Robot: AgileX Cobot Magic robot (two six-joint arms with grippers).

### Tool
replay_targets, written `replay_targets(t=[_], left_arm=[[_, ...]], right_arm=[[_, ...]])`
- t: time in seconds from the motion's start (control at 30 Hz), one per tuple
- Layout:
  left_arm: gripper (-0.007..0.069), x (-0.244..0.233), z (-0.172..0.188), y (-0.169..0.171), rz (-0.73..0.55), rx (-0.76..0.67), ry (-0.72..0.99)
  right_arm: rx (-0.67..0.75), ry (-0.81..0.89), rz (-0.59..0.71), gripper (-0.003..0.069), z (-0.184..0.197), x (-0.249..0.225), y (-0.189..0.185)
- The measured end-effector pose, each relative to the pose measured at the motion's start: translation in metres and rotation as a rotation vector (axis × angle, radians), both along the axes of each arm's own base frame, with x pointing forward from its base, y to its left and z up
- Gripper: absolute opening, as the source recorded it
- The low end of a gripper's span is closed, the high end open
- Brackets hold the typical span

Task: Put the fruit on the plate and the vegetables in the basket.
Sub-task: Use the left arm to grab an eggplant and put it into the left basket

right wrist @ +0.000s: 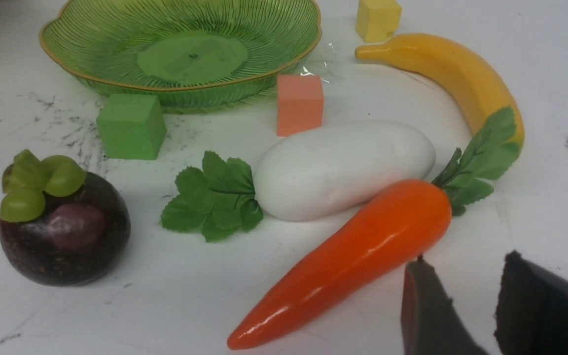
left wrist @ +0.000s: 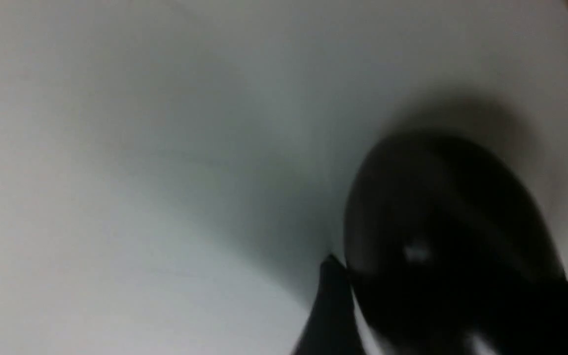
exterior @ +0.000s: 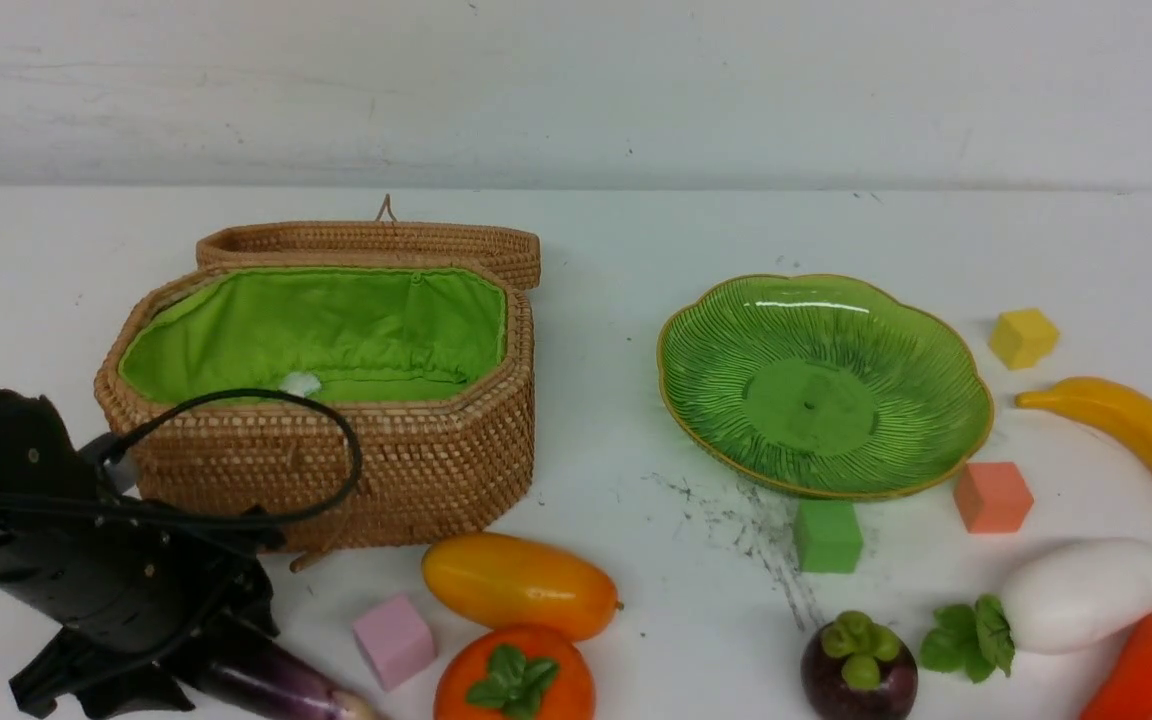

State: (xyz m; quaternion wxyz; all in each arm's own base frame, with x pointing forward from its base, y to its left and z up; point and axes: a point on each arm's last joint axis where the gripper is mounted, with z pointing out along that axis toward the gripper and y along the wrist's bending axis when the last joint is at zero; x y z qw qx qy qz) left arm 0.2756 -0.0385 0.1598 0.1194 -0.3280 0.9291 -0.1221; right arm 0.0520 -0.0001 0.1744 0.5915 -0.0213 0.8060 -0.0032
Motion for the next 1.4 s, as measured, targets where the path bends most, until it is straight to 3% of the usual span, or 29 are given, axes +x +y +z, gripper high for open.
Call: replay_targets(t=[0.17,0.47,0.7,0.9,1.07,1.3,1.37,1.4], left_arm=[[0.0428,-0.002,0.001,0.000,-0.005,-0.001,0.012],[0.0428,-0.026,0.060,0.000,-0.026,-0.027,-0.123],[0.0428,-0.059,0.134,-0.002,0.042,-0.164,-0.398],[0.0428,-0.028,0.186,-0.001,0.114,-0.217,-0.673],[0.0428,0.029,0.179,-0.005,0.189,-0.248,-0.655],[0.0428,0.088,0.154,-0.013,0.179,-0.239,-0.513],[0.0450,0.095,0.151,-0.014,0.178,-0.238,-0.495],[0.0496,0.097,0.152,-0.015,0.186,-0.244,-0.496]], right_arm=[[0.000,0.000,0.000,0.0242,0.000,0.000,0.000],[0.000,0.000,0.000,0.0242,0.000,0.000,0.000],[0.000,0.000,0.000,0.0242,0.000,0.000,0.000],[0.000,0.000,0.000,0.0242,0.000,0.000,0.000],[0.000,0.000,0.000,0.0242,0.000,0.000,0.000],[0.000,0.000,0.000,0.0242,0.000,0.000,0.000],[0.000,0.000,0.000,0.0242,0.000,0.000,0.000],[0.000,0.000,0.000,0.0242,0.000,0.000,0.000]])
